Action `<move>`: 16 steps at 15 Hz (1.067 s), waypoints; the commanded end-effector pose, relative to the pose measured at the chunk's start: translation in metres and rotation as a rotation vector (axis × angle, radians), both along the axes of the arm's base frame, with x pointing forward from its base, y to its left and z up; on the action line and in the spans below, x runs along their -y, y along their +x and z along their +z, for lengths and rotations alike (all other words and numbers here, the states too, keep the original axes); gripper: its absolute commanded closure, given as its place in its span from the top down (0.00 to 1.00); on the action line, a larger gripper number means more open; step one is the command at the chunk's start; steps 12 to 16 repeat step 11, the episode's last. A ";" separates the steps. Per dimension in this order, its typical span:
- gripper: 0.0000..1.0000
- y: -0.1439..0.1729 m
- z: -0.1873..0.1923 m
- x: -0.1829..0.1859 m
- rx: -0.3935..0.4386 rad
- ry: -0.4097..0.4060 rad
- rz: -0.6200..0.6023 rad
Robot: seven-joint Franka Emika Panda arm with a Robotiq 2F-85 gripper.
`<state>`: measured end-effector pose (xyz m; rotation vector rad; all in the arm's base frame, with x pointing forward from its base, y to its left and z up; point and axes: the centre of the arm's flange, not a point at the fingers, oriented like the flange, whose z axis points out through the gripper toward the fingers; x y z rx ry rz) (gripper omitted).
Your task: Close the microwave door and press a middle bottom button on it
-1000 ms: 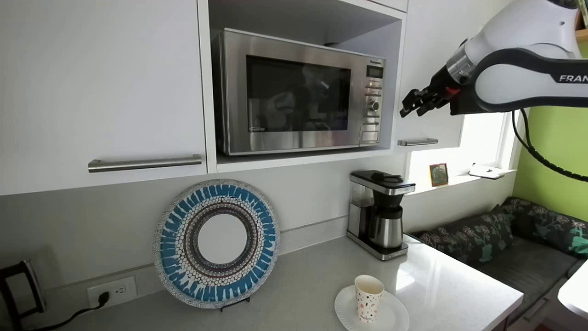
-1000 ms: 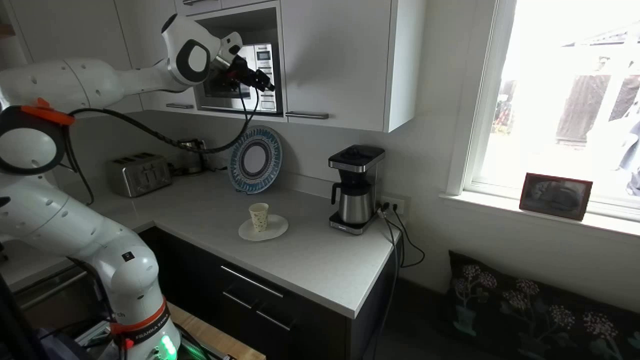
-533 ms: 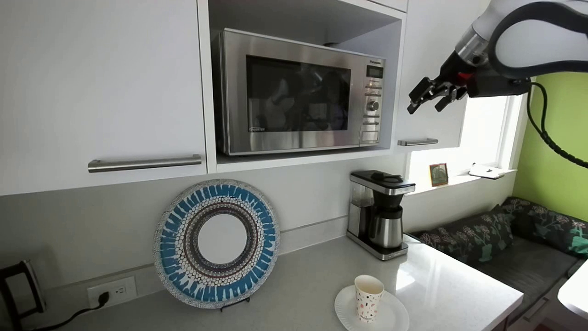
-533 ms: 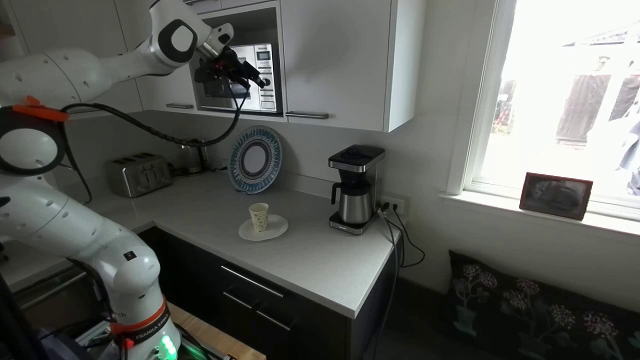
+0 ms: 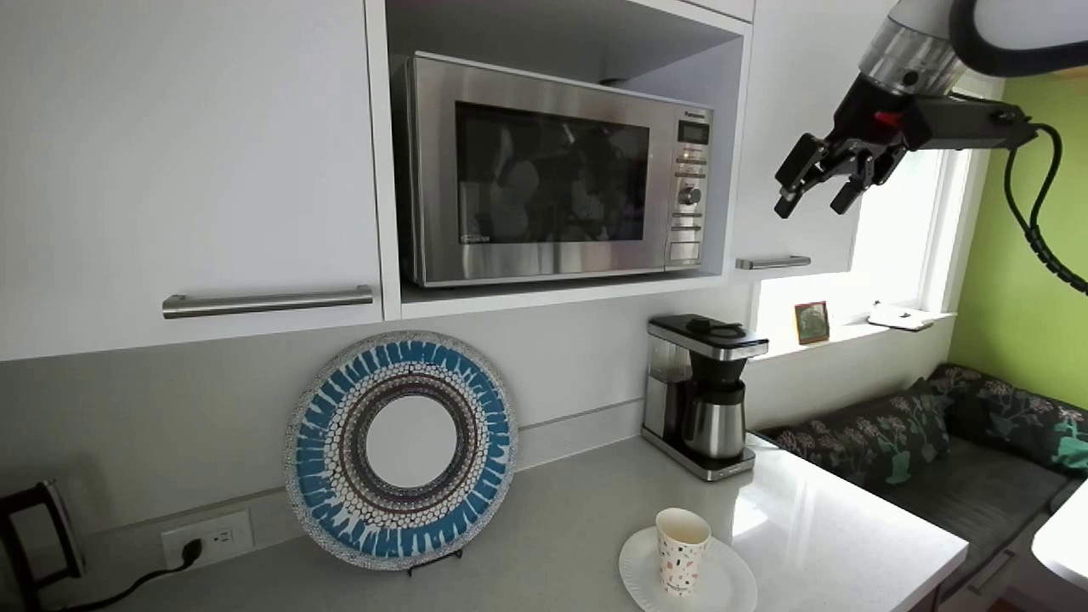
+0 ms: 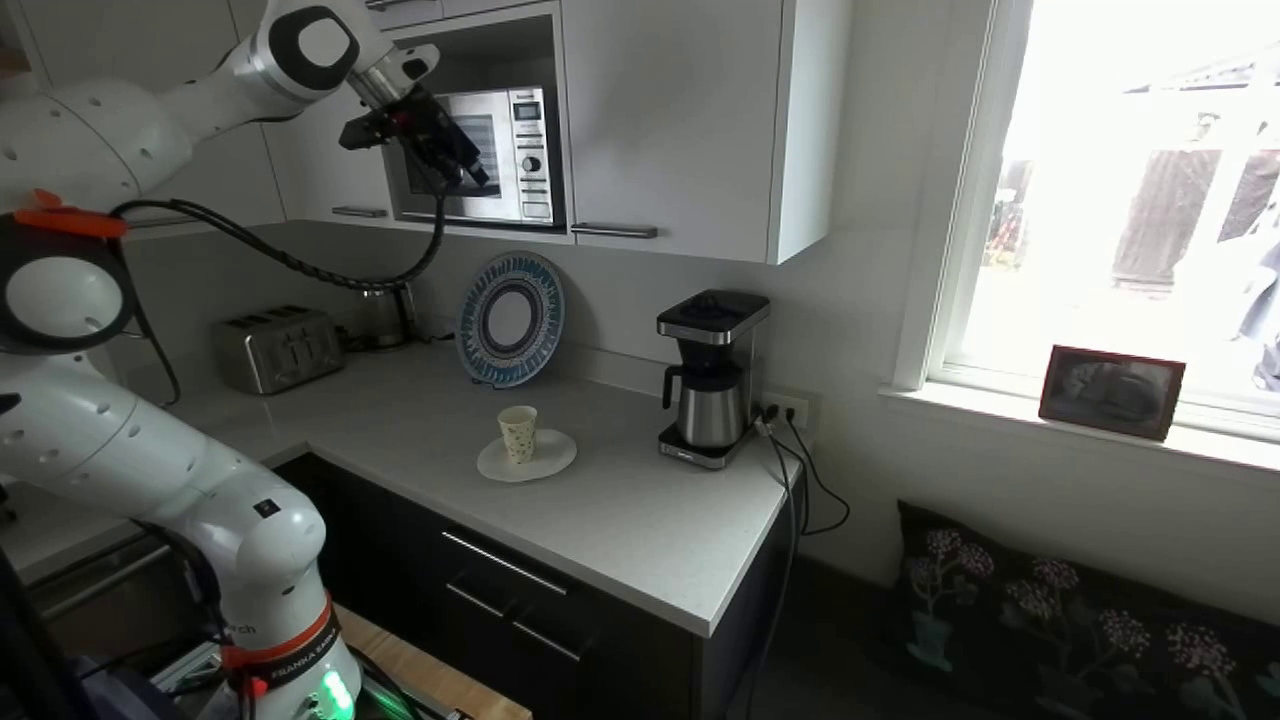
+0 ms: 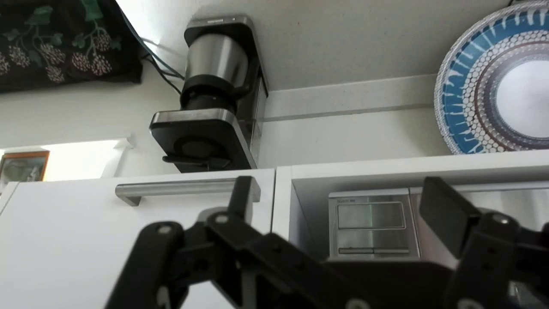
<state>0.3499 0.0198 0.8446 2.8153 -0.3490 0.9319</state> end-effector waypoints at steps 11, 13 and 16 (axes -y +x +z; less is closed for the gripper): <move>1.00 -0.010 -0.014 -0.027 -0.115 0.106 0.032; 1.00 -0.010 -0.014 -0.027 -0.115 0.106 0.032; 1.00 -0.010 -0.014 -0.027 -0.115 0.106 0.032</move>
